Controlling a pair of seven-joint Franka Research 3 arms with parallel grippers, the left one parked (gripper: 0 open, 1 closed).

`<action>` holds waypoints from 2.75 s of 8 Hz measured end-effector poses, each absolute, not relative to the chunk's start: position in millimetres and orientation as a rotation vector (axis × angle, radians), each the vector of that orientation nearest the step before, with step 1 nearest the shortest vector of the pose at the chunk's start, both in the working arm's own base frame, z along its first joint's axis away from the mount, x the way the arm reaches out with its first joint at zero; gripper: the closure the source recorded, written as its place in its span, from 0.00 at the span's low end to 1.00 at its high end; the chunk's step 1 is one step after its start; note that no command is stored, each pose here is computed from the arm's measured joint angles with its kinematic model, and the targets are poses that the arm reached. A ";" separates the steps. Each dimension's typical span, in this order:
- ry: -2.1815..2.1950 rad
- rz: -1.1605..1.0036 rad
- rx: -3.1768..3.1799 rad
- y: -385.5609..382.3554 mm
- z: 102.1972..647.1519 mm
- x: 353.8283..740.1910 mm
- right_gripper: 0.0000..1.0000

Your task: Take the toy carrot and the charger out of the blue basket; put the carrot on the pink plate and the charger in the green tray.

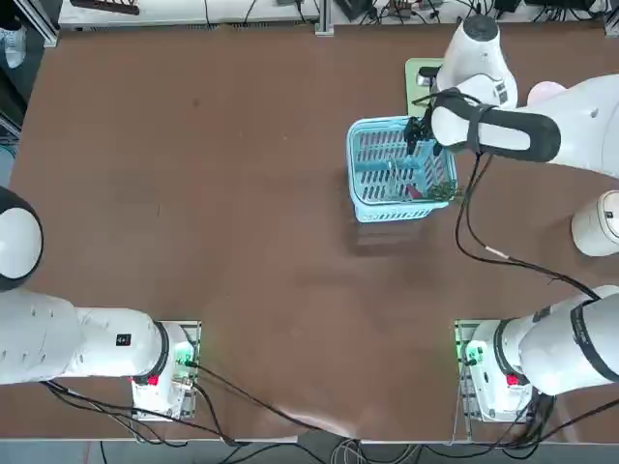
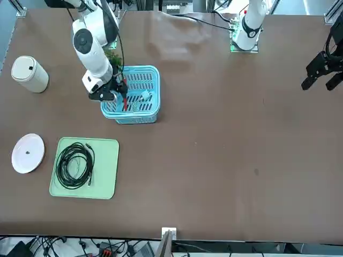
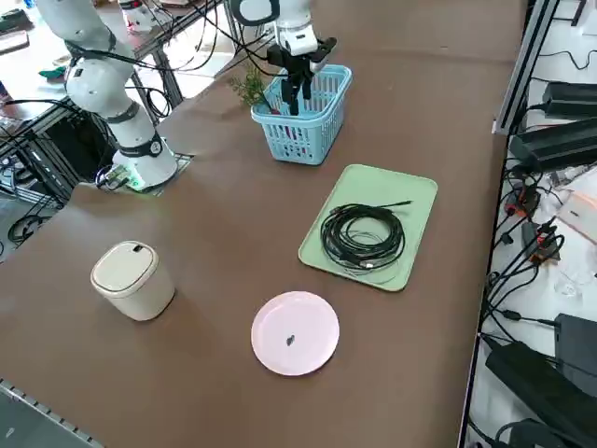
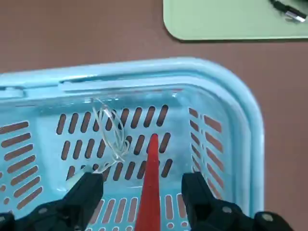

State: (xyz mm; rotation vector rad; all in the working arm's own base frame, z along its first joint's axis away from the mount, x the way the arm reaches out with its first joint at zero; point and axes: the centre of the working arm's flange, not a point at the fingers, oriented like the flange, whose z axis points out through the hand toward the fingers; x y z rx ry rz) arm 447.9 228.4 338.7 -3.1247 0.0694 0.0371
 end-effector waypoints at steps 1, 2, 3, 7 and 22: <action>0.067 0.062 -3.132 231.3 329.1 445.8 0.00; 0.069 0.093 -3.142 230.1 317.2 443.2 0.00; 0.071 0.121 -3.150 227.9 305.9 439.7 0.00; 0.049 0.172 -3.167 227.2 280.1 420.9 0.00; 0.155 0.150 -3.171 252.4 251.9 402.5 0.67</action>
